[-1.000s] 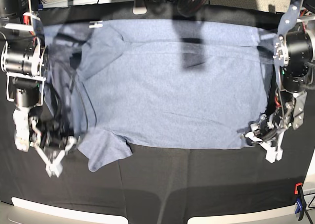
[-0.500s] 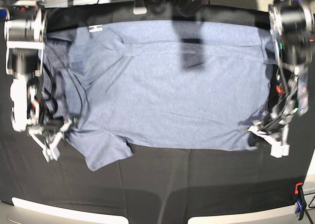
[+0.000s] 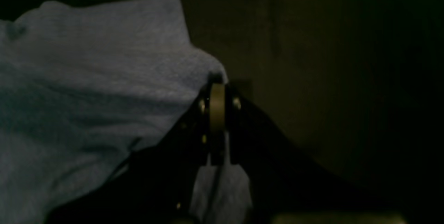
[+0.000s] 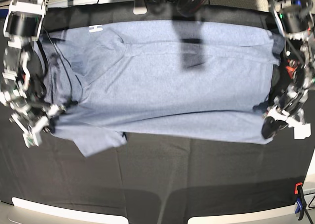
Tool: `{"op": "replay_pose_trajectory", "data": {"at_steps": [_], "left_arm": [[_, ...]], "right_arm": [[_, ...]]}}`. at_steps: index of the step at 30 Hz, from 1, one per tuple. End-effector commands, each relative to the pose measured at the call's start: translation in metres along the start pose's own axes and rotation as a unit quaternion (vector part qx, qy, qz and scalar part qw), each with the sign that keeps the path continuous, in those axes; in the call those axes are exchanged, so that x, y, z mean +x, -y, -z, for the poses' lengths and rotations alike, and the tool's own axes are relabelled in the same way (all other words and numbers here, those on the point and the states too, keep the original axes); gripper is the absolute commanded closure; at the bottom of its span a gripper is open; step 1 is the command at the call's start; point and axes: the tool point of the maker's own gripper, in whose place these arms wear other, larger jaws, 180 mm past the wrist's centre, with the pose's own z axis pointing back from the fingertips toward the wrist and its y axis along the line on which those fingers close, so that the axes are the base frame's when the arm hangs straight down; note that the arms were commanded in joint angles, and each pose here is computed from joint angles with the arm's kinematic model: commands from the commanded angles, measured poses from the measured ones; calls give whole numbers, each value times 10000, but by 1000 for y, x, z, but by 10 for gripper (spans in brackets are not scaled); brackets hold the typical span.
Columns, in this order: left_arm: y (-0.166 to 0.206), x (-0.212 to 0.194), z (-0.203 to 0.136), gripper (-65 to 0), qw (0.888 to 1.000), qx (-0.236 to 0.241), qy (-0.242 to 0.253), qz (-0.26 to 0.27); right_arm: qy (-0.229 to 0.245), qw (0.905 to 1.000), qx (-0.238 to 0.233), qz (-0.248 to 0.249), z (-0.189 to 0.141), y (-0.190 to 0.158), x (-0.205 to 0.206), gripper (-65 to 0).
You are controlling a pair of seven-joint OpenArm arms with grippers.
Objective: Layout the t-shirt on the table in an organized manner, then fold the t-shirt properly
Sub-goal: 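Lift the hem edges with both grippers and fold toward the collar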
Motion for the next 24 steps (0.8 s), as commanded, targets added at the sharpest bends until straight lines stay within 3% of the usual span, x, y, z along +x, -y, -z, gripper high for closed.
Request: {"op": "replay_pose_trajectory", "data": {"at_steps": [1,13,18,24], "left_arm": [[4,25,-5,0,9993,-110,348,82],[-7,5,-68,0,9992,168,226,279],[-16,-24,-86,0,9992,326,-135,185],[-21,-45,-100,0,9982,434,-405,116]], "right_arm": [[322,9993,-160,-56,-9,13,20,0],[48,9994,153,-292,-48,-26,-23,0],[-177,9997,63,147,-58,-36,-53,0],[-148,9967,-336,719,-74,-16,-70,0]]}}
